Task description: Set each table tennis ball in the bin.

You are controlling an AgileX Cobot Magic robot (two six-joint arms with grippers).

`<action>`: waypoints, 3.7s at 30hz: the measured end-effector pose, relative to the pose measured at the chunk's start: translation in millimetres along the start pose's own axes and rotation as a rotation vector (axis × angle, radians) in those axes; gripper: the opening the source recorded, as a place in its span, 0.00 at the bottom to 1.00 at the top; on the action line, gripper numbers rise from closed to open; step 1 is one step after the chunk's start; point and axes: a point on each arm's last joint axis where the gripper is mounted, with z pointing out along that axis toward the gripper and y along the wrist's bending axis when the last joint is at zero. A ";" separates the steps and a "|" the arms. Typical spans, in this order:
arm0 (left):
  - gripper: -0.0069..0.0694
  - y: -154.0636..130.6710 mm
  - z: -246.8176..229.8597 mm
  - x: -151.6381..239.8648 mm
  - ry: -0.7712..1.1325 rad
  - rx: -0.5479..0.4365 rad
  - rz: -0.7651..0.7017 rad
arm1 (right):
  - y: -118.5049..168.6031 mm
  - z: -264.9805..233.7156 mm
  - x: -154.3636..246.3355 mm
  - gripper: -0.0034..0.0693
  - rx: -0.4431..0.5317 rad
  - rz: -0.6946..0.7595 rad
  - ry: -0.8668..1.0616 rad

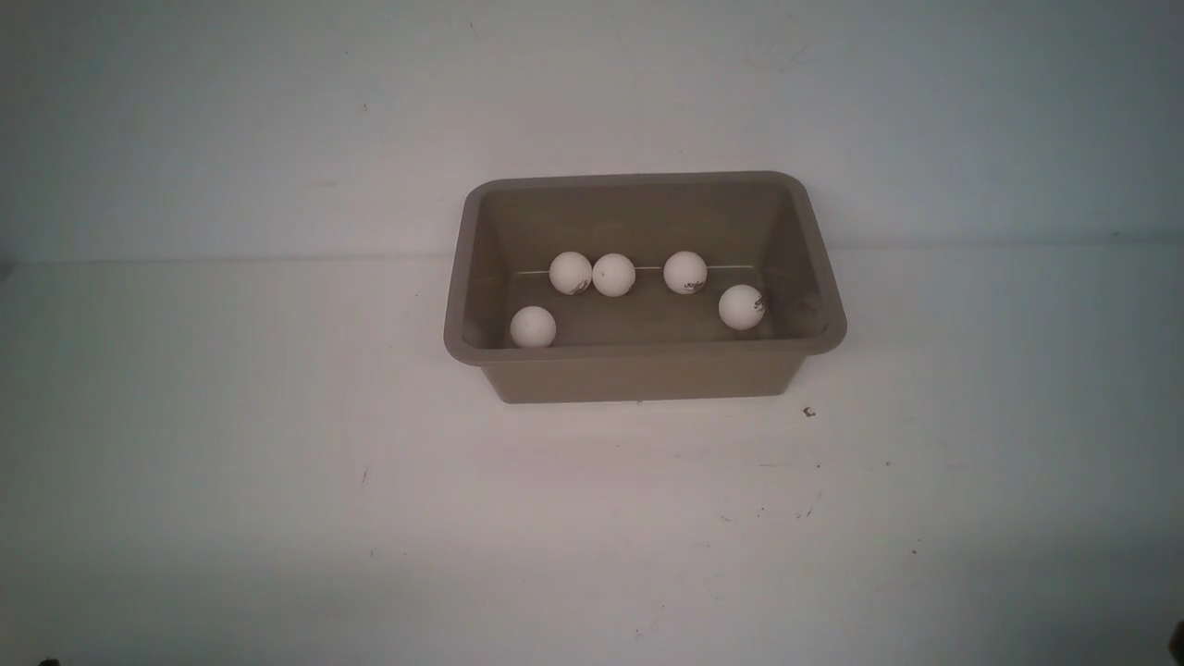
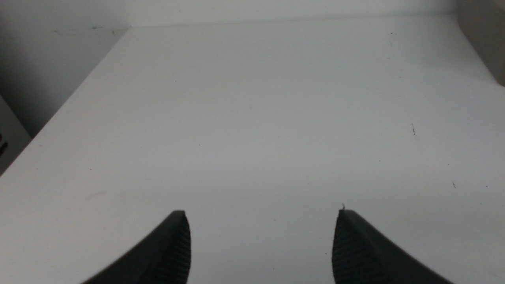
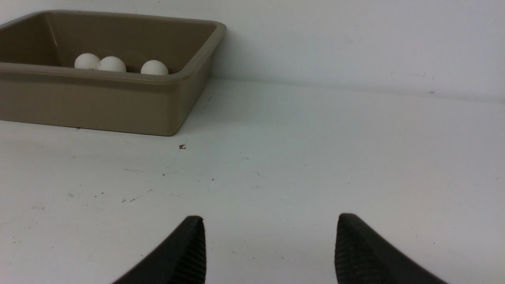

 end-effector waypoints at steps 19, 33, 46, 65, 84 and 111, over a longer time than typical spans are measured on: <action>0.66 0.0 0.0 0.0 0.000 0.000 0.000 | 0.0 0.0 0.0 0.61 0.000 0.000 0.000; 0.66 -4.3 -0.3 0.0 -0.002 0.078 0.026 | 0.0 0.0 0.1 0.61 0.000 0.000 0.001; 0.66 -3.1 -0.2 0.0 -0.002 0.057 0.019 | 0.0 0.0 0.1 0.61 0.000 0.000 0.001; 0.66 -3.1 -0.2 0.0 -0.002 0.057 0.019 | 0.0 0.0 0.1 0.61 0.000 0.000 0.001; 0.66 -3.1 -0.2 0.0 -0.002 0.057 0.019 | 0.0 0.0 0.1 0.61 0.000 0.000 0.001; 0.66 -3.1 -0.2 0.0 -0.002 0.057 0.022 | 0.0 0.0 0.1 0.61 0.000 0.001 0.001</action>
